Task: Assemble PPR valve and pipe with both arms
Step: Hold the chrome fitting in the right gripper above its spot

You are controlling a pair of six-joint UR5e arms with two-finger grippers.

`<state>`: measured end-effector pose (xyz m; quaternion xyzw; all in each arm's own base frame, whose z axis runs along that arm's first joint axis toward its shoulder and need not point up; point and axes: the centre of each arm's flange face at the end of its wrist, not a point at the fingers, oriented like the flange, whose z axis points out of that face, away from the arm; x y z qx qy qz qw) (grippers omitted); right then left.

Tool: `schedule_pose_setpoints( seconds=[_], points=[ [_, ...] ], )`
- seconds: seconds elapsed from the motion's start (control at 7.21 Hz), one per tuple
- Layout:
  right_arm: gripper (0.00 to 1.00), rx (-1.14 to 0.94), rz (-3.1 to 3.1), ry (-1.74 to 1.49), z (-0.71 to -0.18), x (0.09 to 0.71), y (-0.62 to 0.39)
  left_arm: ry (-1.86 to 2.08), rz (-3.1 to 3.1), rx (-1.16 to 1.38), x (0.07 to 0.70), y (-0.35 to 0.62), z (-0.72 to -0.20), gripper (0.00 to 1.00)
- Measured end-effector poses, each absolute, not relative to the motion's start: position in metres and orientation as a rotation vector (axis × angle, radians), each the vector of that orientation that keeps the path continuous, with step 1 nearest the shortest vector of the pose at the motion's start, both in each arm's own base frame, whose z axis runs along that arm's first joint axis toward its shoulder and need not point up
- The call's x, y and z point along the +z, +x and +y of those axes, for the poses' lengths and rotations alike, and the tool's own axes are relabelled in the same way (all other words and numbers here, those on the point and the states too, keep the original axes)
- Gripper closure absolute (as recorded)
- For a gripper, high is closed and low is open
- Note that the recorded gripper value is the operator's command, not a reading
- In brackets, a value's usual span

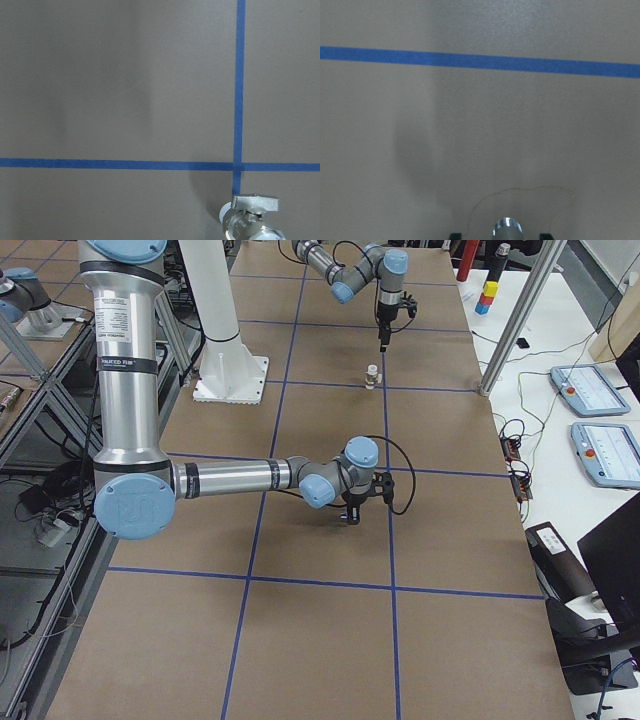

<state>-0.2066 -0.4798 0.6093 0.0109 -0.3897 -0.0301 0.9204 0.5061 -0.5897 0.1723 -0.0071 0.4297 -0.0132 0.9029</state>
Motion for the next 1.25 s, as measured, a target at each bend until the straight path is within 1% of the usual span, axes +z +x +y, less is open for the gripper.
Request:
schedule_pose_setpoints(
  seconds=[0.56,0.69,0.83,1.11,1.25],
  points=[
    [0.47,-0.062,-0.8,0.026,-0.4824,0.608,-0.2078,-0.016,0.888,-0.026,0.173,0.5069,-0.5893,0.0],
    [0.53,-0.062,-0.8,0.026,-0.4825,0.6079,-0.208,-0.017,0.887,-0.027,0.1745,0.5071,-0.5892,0.0],
    [0.55,-0.062,-0.8,0.025,-0.4825,0.6081,-0.2081,-0.018,0.885,-0.027,0.1761,0.5072,-0.5891,0.0],
    [0.64,-0.06,-0.798,0.023,-0.4825,0.609,-0.2082,-0.019,0.885,-0.027,0.1765,0.5079,-0.5886,0.0],
    [0.71,-0.059,-0.797,0.022,-0.4824,0.6096,-0.2081,-0.019,0.885,-0.026,0.1764,0.508,-0.5885,0.0]
  ],
)
